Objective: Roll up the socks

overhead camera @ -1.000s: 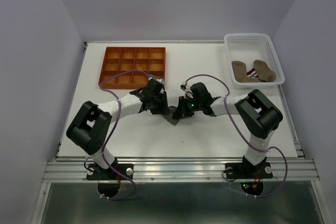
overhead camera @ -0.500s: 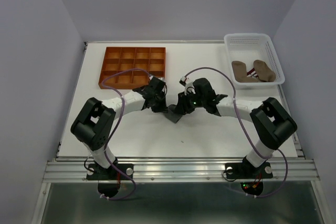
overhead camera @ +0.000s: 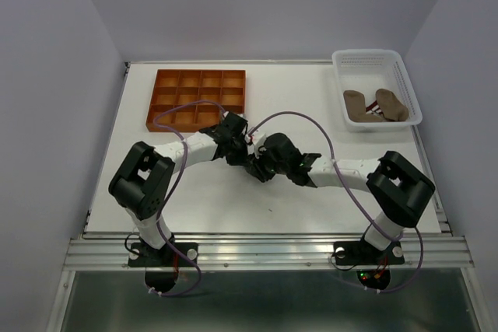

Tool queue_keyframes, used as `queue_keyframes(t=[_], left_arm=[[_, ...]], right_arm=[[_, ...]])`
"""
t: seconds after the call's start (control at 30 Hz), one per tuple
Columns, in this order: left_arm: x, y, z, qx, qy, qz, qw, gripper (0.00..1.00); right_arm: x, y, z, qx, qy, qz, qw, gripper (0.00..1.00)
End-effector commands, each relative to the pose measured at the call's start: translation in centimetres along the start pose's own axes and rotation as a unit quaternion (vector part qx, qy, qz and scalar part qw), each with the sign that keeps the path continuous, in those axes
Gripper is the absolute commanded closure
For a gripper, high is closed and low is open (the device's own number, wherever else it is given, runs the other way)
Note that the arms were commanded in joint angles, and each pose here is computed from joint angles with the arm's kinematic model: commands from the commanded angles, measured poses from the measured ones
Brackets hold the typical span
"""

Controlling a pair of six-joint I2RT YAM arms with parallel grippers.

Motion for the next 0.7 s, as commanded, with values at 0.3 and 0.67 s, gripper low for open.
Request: queue_keyframes(t=[0.3, 0.67], left_arm=[[-0.1, -0.2, -1.6, 0.009, 0.020, 0.014, 1.000, 0.91], [-0.1, -0.2, -1.6, 0.007, 0.019, 0.015, 1.000, 0.91]], right_arm=[[1.4, 0.8, -0.9, -0.073, 0.061, 0.020, 0.995, 0.59], [0.5, 0.2, -1.4, -0.110, 0.130, 0.025, 0.985, 0.59]])
Point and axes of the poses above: each gripper's point midway between its finger pads, its own x axis out along the fingers, its own z axis along the line the jaws close on, y = z × x, the point moved 1 cm from there along -x, back along the fingers, and after that the axes turned 14 degrees about -x, right-handed, at the moved point
